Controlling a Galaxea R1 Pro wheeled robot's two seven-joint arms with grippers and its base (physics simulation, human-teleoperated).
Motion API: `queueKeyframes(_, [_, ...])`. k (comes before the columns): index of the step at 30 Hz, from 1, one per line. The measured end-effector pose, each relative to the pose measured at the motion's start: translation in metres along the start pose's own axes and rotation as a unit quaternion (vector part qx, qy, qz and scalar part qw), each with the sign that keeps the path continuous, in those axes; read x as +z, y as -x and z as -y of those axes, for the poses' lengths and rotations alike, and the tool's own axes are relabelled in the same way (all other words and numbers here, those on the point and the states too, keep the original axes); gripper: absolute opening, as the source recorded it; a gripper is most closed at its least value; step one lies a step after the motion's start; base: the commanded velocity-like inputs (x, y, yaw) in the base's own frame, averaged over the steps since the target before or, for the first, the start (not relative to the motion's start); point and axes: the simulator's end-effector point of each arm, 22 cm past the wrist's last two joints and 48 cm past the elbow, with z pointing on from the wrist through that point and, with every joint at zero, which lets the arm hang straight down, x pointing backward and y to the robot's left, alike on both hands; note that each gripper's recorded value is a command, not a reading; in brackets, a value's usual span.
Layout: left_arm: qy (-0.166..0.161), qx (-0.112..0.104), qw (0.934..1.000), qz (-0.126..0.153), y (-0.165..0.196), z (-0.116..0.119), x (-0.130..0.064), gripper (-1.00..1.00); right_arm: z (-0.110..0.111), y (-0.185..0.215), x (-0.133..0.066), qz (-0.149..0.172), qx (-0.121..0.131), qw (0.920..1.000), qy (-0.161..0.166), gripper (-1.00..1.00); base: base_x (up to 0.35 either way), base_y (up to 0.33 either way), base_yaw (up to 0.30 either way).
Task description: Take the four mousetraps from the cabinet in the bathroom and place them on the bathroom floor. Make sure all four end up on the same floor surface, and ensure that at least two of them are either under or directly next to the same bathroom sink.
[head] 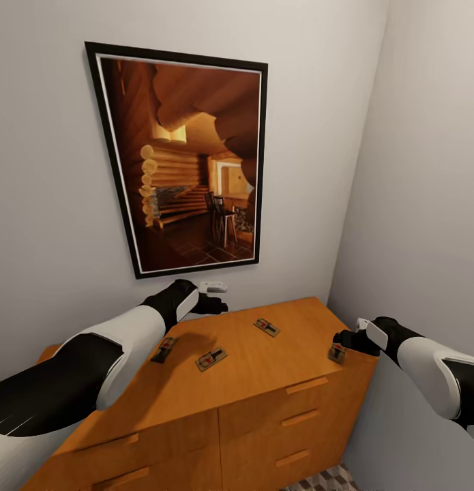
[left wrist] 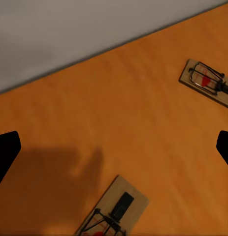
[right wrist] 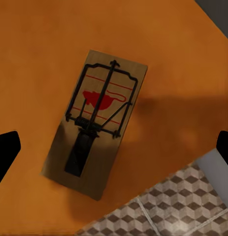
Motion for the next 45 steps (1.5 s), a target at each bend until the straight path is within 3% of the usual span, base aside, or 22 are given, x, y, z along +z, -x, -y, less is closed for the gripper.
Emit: queueKeyframes(45, [0.0,0.0,1.0,0.001,0.001,0.0,0.0,1.0,-0.012,-0.002,0.001,-0.001,-0.004,1.0,0.006,1.0,-0.004,0.0,0.0])
